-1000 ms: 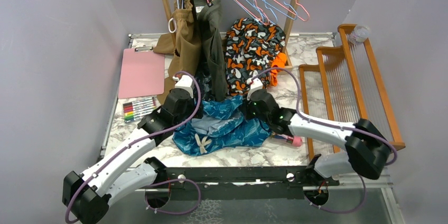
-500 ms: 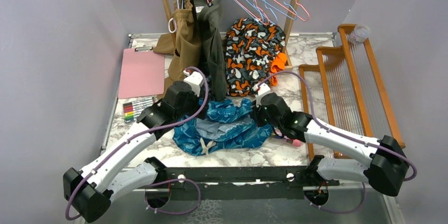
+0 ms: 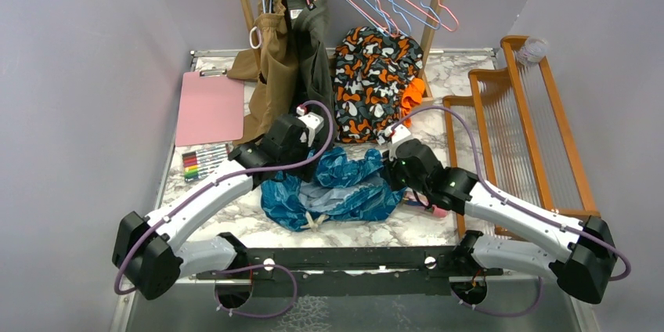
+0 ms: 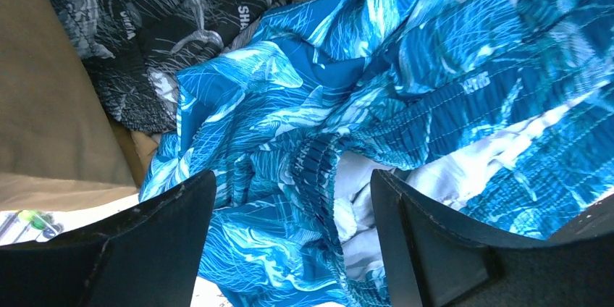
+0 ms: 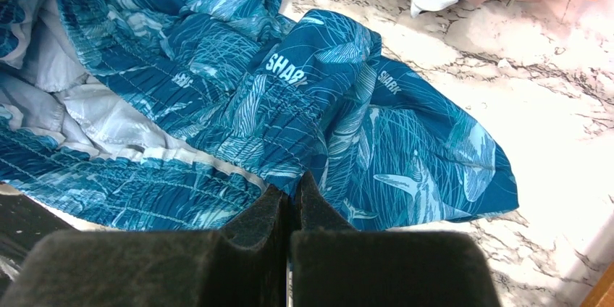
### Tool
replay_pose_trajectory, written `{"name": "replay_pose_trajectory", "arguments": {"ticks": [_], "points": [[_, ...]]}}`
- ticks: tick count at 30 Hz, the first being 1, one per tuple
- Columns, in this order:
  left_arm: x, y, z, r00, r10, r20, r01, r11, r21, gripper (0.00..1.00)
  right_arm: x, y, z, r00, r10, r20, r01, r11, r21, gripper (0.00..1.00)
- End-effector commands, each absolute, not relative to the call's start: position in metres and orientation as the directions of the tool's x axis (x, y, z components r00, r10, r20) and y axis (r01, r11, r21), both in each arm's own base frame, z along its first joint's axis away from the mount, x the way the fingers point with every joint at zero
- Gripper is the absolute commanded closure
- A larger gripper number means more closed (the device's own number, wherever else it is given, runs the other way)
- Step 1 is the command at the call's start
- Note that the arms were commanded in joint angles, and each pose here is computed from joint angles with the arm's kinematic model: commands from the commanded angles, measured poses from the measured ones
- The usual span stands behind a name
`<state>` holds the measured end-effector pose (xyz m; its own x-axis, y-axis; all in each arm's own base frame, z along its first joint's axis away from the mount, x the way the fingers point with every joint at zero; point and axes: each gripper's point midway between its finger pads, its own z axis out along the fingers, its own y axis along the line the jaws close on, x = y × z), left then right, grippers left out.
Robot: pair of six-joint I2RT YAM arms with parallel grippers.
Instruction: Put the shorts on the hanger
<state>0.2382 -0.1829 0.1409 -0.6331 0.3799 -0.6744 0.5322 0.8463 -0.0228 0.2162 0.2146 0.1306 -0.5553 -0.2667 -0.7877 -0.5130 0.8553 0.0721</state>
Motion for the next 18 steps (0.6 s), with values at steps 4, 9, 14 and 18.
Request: {"name": "replay_pose_trajectory", "arguments": {"ticks": [4, 9, 14, 18], "points": [[0.240, -0.184, 0.134, -0.657, 0.415, -0.629, 0.533, 0.846, 0.001, 0.22, 0.216, 0.210, 0.144, -0.542, -0.241, -0.805, -0.494, 0.867, 0.072, 0.99], [0.235, -0.191, 0.124, -0.662, 0.446, -0.603, 0.563, 0.826, -0.006, 0.22, 0.216, 0.211, 0.144, -0.539, -0.240, -0.807, -0.497, 0.865, 0.075, 0.99], [0.232, -0.195, 0.107, -0.680, 0.477, -0.557, 0.573, 0.820, 0.003, 0.26, 0.215, 0.214, 0.144, -0.540, -0.239, -0.807, -0.510, 0.856, 0.088, 0.99], [0.234, -0.198, 0.099, -0.681, 0.480, -0.552, 0.573, 0.819, 0.005, 0.30, 0.210, 0.218, 0.147, -0.533, -0.244, -0.810, -0.540, 0.835, 0.103, 0.99]]}}
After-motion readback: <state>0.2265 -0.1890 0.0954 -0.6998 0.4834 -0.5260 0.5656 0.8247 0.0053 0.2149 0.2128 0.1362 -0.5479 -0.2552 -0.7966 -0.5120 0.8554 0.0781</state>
